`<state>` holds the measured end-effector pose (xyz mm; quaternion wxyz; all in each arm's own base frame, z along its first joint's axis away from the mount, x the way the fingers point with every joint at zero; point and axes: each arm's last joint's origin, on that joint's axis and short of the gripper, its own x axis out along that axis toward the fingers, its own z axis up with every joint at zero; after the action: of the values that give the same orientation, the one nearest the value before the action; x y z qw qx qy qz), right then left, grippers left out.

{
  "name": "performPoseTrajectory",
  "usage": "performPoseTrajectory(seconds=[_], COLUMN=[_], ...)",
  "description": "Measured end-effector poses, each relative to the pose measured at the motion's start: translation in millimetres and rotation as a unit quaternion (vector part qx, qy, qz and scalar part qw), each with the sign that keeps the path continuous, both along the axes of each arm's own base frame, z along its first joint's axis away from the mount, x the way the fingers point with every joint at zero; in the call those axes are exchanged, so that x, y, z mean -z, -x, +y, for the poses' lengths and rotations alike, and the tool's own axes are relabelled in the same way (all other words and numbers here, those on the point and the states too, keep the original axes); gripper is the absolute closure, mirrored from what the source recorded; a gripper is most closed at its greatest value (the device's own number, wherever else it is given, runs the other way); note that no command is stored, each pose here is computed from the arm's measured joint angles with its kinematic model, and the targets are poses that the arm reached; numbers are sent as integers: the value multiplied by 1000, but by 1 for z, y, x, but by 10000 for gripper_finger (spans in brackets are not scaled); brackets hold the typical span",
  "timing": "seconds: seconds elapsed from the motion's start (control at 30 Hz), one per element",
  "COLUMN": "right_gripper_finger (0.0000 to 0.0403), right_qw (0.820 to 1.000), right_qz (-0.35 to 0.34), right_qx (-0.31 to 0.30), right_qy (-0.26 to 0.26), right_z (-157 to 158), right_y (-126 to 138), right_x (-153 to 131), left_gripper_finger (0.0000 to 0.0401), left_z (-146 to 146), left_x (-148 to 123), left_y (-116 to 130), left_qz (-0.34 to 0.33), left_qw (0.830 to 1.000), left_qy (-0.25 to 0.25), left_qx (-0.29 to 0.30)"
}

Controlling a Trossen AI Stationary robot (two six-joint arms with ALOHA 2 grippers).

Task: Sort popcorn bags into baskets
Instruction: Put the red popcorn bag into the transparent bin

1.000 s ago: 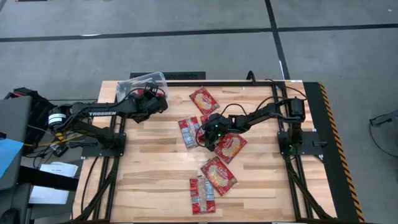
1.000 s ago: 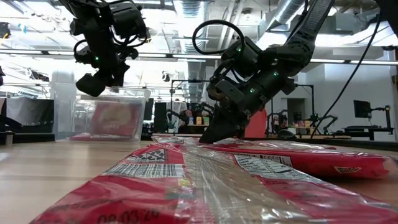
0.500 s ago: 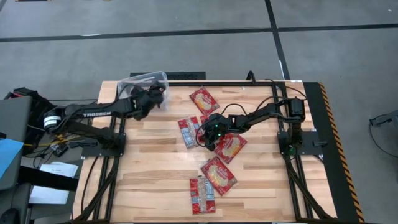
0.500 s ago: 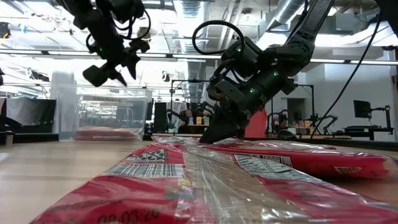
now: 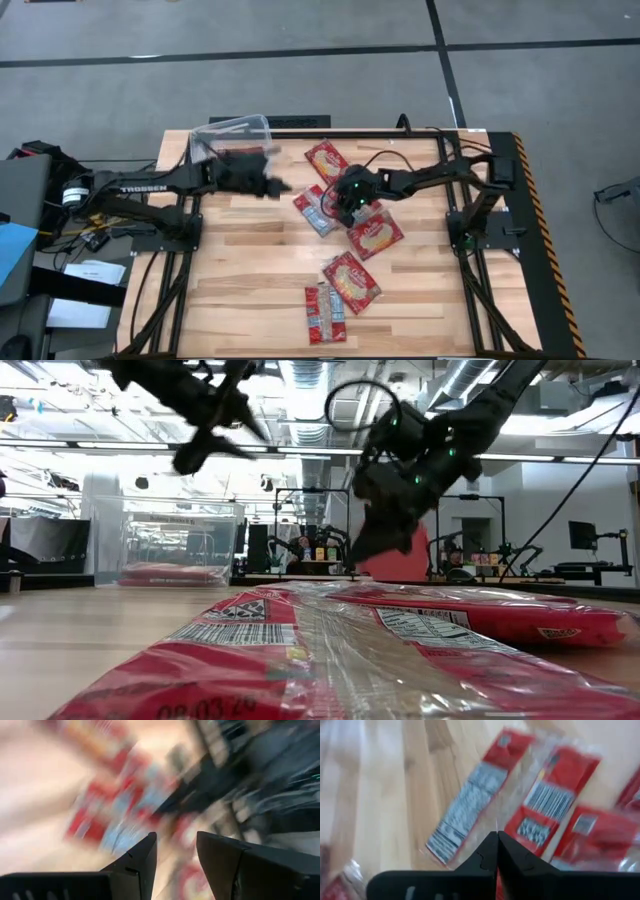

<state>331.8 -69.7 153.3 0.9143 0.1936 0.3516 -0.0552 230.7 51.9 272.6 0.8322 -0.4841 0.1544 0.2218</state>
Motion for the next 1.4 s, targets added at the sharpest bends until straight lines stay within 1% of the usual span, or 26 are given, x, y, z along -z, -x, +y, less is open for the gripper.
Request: performPoseTrajectory(seconds=[0.07,0.17,0.2,0.3,0.37,0.47,0.6,0.67,0.73,0.8,0.93,1.13,1.27,1.4], right_gripper_finger=[383,389,390,387,381,378,387,390,390,385,375,385,388,380], right_qw=[1000,999,999,999,999,999,998,998,998,998,998,999,999,999], right_qz=[-13,-12,-11,5,22,35,45,42,42,42,43,30,18,3], right_qx=[8,24,27,23,18,20,39,40,40,39,32,8,-3,-11], right_qy=[11,29,33,34,30,29,35,37,37,37,37,39,43,48], right_z=[-1,0,1,5,9,12,14,15,15,15,20,34,38,39], right_y=[1,1,0,-3,-5,-7,-8,-10,-10,-10,-11,-14,-16,-20], right_x=[-7,-9,-8,3,13,23,29,31,30,30,31,29,27,30], left_gripper_finger=[275,268,263,234,206,158,105,89,81,80,83,94,112,142], left_z=[-18,-42,-48,-61,-65,-66,-67,-68,-68,-68,-66,-58,-53,-53], left_x=[12,30,36,60,75,94,125,139,149,156,159,159,160,160], left_y=[0,-5,-9,-22,-34,-52,-69,-75,-80,-83,-85,-85,-85,-85], left_qz=[54,99,100,106,103,87,76,68,56,45,28,21,17,18], left_qw=[998,989,989,988,988,985,973,965,960,956,950,947,945,945], left_qy=[12,2,2,23,35,68,132,159,172,182,175,173,162,158], left_qx=[-37,-107,-113,-106,-112,-130,-173,-195,-214,-227,-256,-270,-283,-285])
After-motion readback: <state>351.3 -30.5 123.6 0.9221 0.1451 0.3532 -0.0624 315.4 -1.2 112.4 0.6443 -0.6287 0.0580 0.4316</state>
